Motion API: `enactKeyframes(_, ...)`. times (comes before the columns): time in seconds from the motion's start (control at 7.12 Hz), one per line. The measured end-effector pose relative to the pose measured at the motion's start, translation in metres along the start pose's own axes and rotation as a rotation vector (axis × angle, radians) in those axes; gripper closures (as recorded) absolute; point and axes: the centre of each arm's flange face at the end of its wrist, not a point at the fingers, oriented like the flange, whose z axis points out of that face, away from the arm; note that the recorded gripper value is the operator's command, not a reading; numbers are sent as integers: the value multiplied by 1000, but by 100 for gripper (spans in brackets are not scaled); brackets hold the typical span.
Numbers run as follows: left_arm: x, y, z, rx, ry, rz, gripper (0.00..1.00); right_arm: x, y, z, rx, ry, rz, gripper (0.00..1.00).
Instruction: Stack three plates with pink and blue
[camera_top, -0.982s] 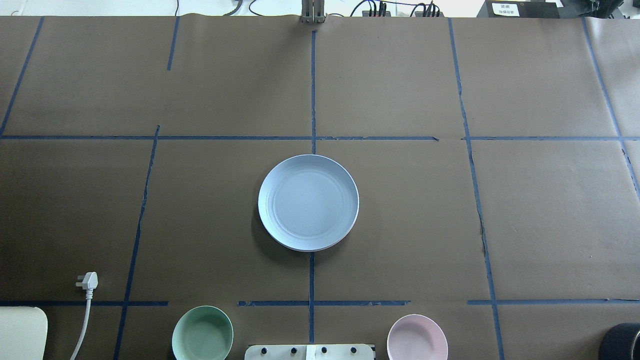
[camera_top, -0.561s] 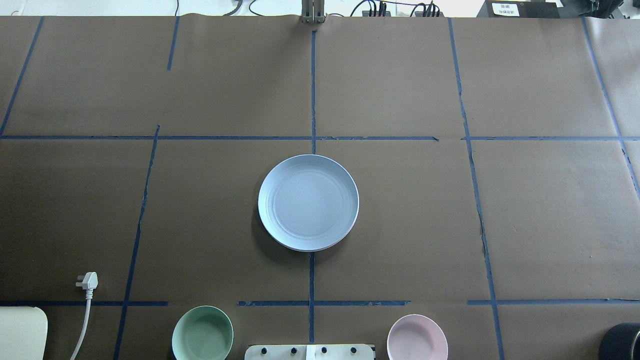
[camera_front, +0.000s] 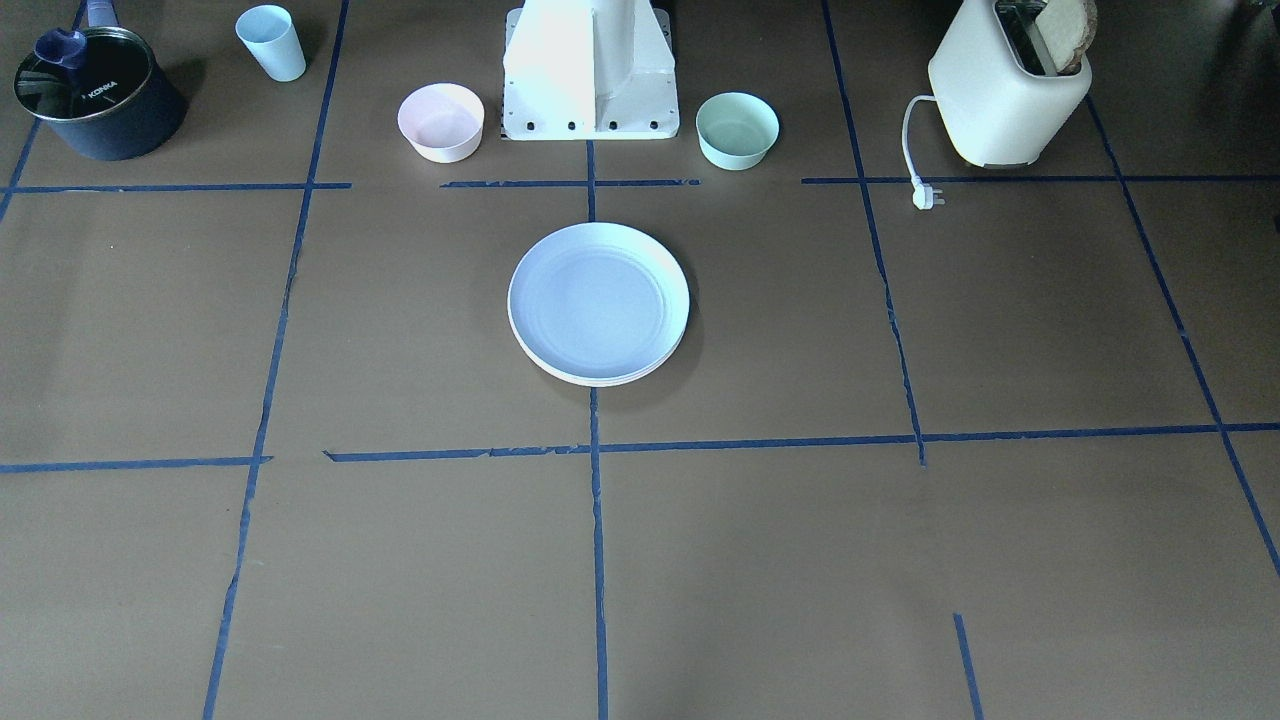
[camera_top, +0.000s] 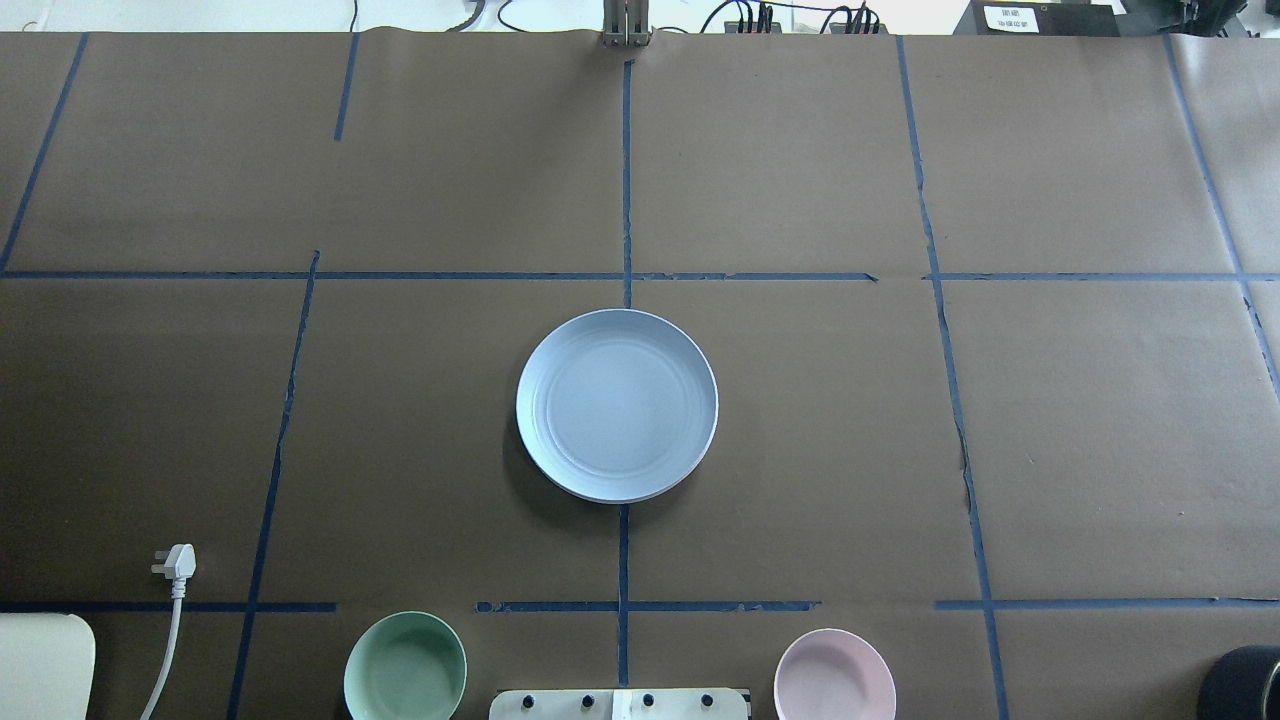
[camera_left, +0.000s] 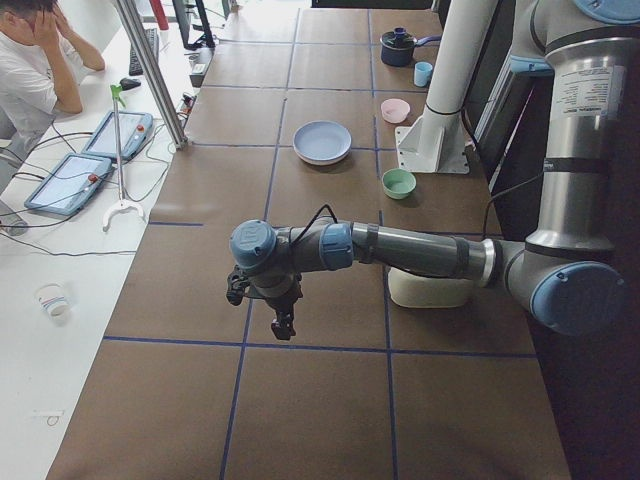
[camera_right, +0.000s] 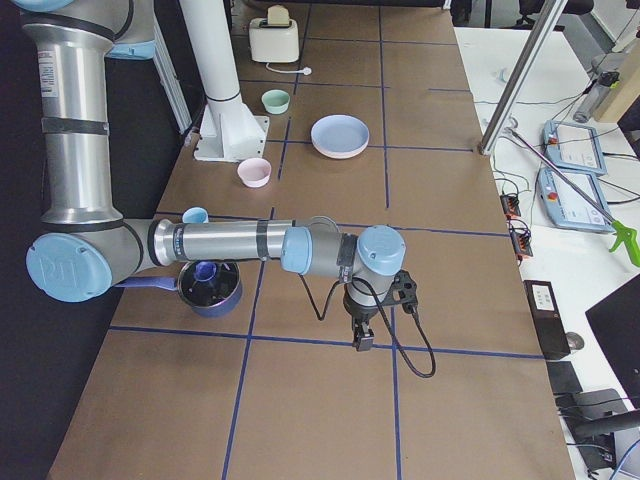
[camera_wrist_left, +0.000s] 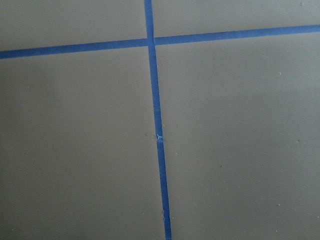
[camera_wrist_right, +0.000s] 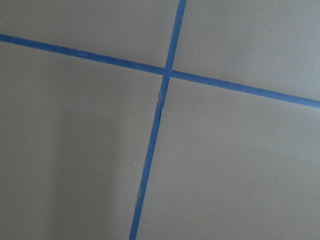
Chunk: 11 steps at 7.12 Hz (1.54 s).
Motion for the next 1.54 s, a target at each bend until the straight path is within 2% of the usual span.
enactKeyframes(0.28,-8,2,8,24,-8,2,0,0,2,1,1,-4,1,0)
enactKeyframes(0.7,-27,-10,24,42,-9,21,0,-6,5,1,16,-48,-1,0)
enactKeyframes(1.54,-20,-9,17,65,-13,38,0,-12,5,-4,26,-49,37,0)
